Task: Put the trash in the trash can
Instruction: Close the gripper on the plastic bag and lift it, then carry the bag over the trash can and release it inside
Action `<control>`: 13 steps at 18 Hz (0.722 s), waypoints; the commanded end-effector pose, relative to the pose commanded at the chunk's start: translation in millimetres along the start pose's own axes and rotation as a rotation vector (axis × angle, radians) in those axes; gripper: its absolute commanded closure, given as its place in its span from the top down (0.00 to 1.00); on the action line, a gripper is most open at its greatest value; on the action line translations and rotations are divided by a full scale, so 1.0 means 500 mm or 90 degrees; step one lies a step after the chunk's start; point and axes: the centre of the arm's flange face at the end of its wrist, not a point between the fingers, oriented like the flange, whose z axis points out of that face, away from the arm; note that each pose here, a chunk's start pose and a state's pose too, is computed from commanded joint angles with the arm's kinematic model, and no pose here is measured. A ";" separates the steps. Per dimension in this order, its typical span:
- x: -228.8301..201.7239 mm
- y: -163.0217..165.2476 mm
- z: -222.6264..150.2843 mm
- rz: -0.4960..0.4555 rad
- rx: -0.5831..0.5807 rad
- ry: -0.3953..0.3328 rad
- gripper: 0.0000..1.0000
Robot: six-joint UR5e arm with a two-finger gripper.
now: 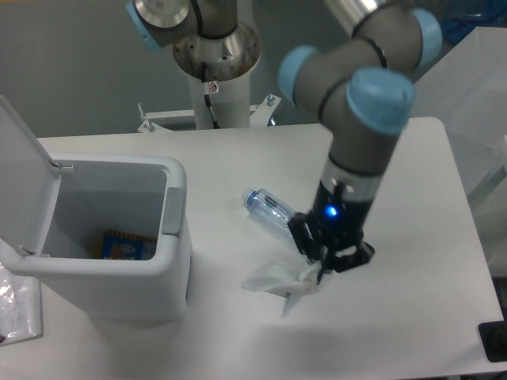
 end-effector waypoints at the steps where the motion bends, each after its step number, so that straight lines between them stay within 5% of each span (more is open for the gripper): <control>1: 0.015 -0.016 -0.021 0.006 0.022 0.003 0.00; 6: 0.131 -0.106 -0.088 0.003 0.083 0.025 0.00; 11: 0.253 -0.143 -0.054 0.024 0.078 0.072 0.02; 12: 0.274 -0.148 -0.044 0.031 0.078 0.083 0.25; 13: 0.298 -0.154 -0.029 0.045 0.075 0.095 0.57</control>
